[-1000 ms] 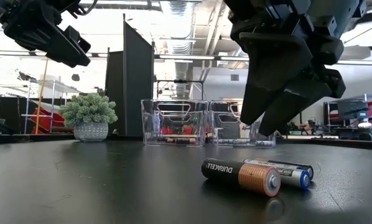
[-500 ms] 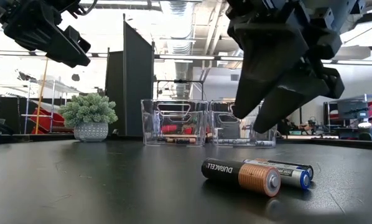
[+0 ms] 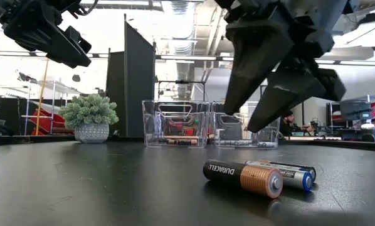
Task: Sort batteries
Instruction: Put the small black battery into the left transparent bin
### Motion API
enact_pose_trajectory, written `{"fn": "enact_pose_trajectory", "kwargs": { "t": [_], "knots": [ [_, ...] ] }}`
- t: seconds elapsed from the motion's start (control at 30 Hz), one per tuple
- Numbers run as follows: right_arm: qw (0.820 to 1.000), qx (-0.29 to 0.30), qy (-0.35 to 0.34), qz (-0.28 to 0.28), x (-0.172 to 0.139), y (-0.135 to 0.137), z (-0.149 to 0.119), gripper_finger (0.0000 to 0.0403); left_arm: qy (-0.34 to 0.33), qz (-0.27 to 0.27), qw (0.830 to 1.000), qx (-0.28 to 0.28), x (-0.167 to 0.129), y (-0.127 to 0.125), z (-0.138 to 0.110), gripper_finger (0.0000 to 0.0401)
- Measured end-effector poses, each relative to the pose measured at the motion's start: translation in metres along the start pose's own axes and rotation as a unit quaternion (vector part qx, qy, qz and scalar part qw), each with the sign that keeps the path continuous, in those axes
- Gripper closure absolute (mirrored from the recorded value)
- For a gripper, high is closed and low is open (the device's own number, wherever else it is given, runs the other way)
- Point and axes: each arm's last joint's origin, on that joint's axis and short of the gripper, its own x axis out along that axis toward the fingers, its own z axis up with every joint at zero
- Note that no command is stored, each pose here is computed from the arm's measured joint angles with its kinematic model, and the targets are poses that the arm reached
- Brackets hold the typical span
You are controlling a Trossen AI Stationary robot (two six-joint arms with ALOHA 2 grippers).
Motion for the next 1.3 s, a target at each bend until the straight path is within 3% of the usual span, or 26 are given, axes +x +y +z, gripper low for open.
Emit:
{"fn": "enact_pose_trajectory", "kwargs": {
  "t": [0.13, 0.3, 0.43, 0.63, 0.9, 1.3],
  "knots": [
    [1.000, -0.001, -0.003, 0.010, -0.003, 0.007, 0.006, 0.0202, 0.000, 0.000, 1.000, 0.000, 0.000, 0.000, 0.000, 0.0302],
    [0.999, -0.041, -0.008, 0.028, -0.031, 0.034, 0.002, 0.0202, 0.000, 0.000, 1.000, 0.000, 0.000, 0.000, 0.000, 0.0302],
    [0.996, -0.078, -0.030, 0.008, -0.061, 0.048, -0.012, 0.0202, 0.000, 0.000, 1.000, 0.000, 0.000, 0.000, 0.000, 0.0302],
    [0.994, -0.092, -0.051, -0.020, -0.085, 0.045, -0.047, 0.0202, 0.003, 0.001, 1.000, 0.001, 0.000, 0.000, -0.001, 0.0302],
    [0.986, -0.129, -0.071, -0.078, -0.060, 0.034, -0.074, 0.0202, 0.007, 0.002, 1.000, 0.002, 0.000, 0.000, -0.001, 0.0302],
    [0.987, -0.118, -0.039, -0.100, -0.018, 0.032, -0.077, 0.0202, 0.017, 0.004, 1.000, 0.005, 0.000, 0.001, -0.003, 0.0302]
  ]
}}
